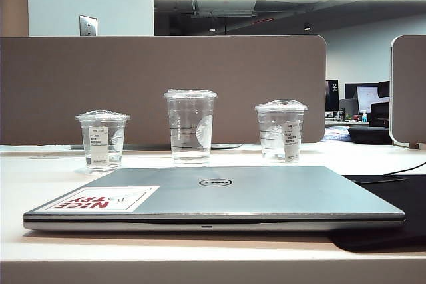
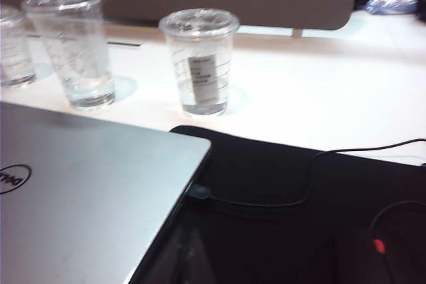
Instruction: Pick up the coffee cup on the middle and place it on the left side of the laptop.
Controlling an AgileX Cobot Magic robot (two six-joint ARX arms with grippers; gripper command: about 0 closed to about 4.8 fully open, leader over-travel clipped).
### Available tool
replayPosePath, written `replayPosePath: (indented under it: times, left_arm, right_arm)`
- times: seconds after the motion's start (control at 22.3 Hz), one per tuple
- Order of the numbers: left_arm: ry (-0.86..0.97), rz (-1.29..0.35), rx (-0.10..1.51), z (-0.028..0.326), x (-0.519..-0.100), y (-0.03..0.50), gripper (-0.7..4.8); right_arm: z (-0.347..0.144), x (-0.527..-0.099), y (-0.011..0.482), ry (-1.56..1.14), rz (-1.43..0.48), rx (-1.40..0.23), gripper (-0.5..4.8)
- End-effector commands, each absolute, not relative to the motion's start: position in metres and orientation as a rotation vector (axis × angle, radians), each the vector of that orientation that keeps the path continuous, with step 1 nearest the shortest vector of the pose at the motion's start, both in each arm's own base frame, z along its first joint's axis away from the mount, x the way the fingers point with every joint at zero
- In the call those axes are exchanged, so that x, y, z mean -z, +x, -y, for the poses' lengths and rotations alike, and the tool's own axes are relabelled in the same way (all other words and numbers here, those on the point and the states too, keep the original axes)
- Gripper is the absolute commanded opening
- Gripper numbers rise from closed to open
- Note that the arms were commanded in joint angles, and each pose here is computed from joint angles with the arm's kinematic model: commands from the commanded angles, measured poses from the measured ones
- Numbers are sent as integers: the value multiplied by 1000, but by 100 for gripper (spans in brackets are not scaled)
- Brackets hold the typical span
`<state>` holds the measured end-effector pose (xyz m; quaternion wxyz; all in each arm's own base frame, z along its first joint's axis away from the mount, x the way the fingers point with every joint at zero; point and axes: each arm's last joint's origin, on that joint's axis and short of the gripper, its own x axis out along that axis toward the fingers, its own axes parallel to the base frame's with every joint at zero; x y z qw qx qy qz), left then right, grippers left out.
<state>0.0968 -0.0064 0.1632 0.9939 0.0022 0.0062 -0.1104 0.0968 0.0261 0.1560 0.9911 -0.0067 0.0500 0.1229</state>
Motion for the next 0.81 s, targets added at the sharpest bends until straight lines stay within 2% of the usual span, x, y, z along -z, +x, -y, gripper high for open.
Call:
replayPosePath:
  times: [0.04, 0.09, 0.4, 0.49, 0.81]
  left_arm:
    - [-33, 119, 380, 11, -178, 96, -5]
    - [-35, 142, 435, 12, -183, 98, -5]
    - [13, 21, 726, 19, -208, 139, -6]
    - [13, -19, 842, 22, -212, 175, -5]
    - [-56, -137, 1099, 33, -193, 283, -3]
  right_arm:
    - [-29, -156, 97, -12, -92, -274, -5]
    - [-30, -156, 96, -13, -92, -290, -5]
    - [-37, -156, 94, -16, -91, -360, -5]
    - [-38, -156, 93, -16, -91, -370, -5]
    - [-38, -156, 93, -16, -91, -368, -5]
